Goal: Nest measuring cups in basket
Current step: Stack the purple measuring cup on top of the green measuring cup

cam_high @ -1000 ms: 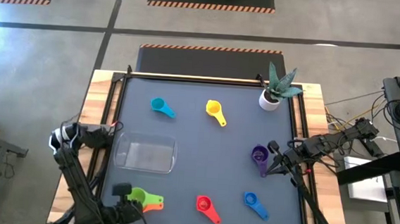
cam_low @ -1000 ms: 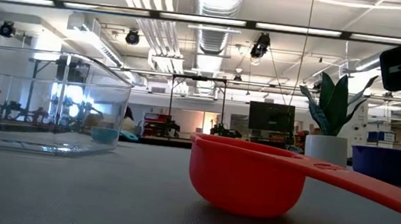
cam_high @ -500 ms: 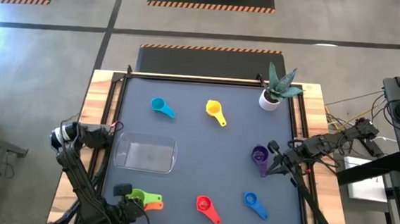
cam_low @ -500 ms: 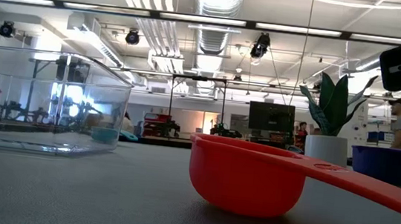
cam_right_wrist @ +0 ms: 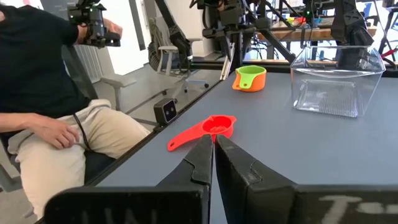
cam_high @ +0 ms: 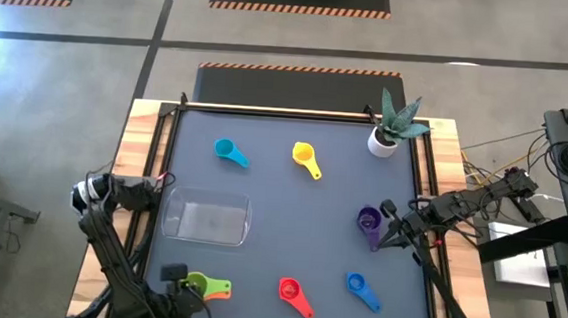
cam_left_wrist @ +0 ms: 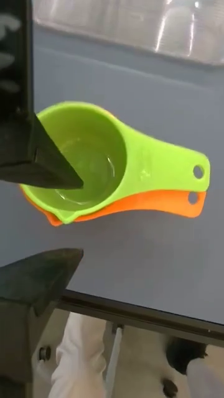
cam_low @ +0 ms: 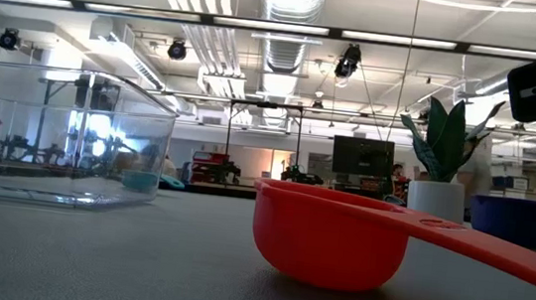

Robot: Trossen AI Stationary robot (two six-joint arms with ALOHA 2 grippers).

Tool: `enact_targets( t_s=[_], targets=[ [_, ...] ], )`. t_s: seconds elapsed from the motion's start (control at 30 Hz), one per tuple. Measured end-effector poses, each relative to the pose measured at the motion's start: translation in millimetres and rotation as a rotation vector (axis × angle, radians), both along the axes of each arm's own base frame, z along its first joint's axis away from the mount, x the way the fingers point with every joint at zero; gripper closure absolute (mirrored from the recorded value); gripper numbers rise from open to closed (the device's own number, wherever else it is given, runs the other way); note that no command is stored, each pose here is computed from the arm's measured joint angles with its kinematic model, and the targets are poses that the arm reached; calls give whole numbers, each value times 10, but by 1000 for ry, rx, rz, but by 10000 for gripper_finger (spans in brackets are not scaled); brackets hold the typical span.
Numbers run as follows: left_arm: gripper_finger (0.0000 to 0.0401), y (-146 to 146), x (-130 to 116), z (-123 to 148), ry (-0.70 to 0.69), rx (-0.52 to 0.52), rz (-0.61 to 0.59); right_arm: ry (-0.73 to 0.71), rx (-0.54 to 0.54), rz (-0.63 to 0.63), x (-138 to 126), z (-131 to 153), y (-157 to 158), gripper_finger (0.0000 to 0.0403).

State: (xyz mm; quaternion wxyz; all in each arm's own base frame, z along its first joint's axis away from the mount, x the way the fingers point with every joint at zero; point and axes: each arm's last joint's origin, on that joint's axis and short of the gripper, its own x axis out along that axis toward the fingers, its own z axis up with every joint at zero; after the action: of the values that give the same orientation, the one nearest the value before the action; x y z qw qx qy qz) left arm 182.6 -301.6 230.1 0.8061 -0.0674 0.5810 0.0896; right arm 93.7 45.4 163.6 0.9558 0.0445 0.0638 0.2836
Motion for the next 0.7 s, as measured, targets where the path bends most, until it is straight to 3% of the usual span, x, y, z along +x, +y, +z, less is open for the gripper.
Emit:
enact_targets(
  t_s=[0.17, 0.33, 0.5, 0.7],
  targets=[
    [219, -8, 22, 218, -115, 73, -10, 0, 0, 0, 0, 0, 0, 394],
    [214, -60, -45, 371, -215, 108, -95, 0, 0, 0, 0, 0, 0, 394],
    [231, -29, -74, 535, -282, 59, -143, 0, 0, 0, 0, 0, 0, 394],
    [257, 66, -168, 739, -473, 46, -192, -4, -5, 0, 0, 1, 0, 394]
  ],
)
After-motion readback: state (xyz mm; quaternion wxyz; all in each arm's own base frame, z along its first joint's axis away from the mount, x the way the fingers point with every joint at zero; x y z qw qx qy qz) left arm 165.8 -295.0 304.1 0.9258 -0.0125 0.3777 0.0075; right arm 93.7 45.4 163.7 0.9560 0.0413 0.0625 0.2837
